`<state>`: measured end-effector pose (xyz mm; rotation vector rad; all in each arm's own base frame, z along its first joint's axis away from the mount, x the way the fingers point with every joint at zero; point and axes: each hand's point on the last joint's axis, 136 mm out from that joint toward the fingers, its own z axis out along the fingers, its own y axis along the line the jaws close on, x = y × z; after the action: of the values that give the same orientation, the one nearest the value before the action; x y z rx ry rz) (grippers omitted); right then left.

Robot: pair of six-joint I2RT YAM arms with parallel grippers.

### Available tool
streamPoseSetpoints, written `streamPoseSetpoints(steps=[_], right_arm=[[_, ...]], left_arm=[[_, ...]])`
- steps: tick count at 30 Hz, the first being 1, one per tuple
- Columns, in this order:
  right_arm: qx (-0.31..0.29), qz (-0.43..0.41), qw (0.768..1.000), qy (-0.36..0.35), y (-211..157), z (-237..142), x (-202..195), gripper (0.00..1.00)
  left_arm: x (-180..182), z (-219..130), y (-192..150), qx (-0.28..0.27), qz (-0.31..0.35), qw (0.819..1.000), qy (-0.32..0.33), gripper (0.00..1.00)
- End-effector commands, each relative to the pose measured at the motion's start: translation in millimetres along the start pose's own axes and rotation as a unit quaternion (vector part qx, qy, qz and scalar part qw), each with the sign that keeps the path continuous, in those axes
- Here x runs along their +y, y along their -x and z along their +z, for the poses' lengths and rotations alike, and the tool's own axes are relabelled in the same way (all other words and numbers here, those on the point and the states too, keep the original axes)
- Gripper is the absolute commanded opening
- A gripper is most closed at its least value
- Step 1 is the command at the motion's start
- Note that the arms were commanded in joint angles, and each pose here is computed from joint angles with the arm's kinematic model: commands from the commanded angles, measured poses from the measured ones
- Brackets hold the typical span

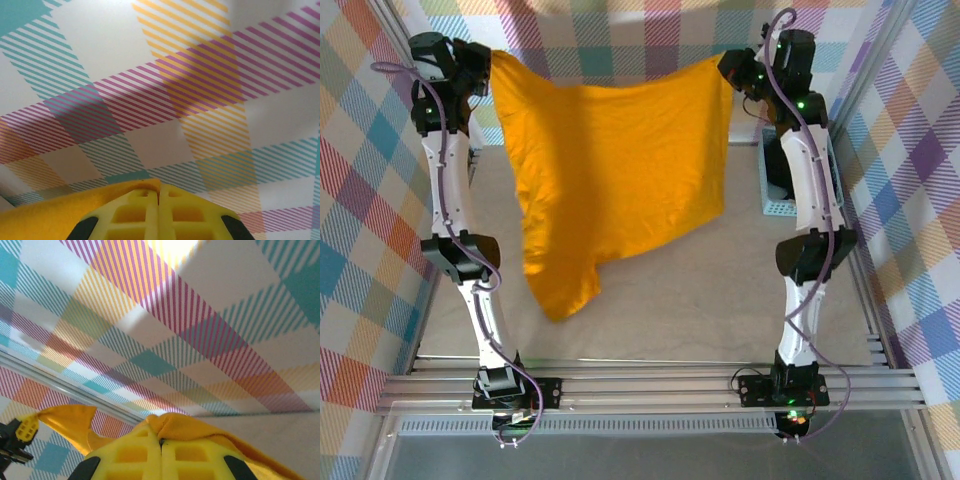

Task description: Fold and stack the t-shirts

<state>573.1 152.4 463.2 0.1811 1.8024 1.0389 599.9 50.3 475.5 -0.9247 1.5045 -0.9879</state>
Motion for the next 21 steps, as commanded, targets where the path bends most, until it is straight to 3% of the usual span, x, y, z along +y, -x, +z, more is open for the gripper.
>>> streamPoseSetpoints(steps=[1, 6, 10, 12, 17, 21], right_arm=[[-0.047, 0.0, 0.998, 0.042, 41, -32, 30, 0.0], [-0.086, -0.013, 0.996, 0.027, 71, -69, 29, 0.0], [-0.072, -0.011, 0.997, -0.006, 65, -89, 9, 0.0], [-0.048, -0.008, 0.998, -0.037, 46, -93, -9, 0.0], [0.024, 0.065, 0.991, -0.115, -43, -107, -78, 0.0], [0.097, 0.118, 0.971, -0.185, -146, -131, -133, 0.0]], left_arm=[[-123, -81, 22, -0.034, 0.034, 0.986, -0.159, 0.0], [-182, -156, 17, -0.059, 0.099, 0.971, -0.207, 0.0], [-165, -177, -28, -0.004, 0.127, 0.981, -0.149, 0.0], [-139, -178, -65, 0.037, 0.132, 0.984, -0.116, 0.0], [0, -216, -126, 0.044, 0.073, 0.995, 0.054, 0.0], [120, -260, -185, 0.088, 0.033, 0.978, 0.185, 0.0]])
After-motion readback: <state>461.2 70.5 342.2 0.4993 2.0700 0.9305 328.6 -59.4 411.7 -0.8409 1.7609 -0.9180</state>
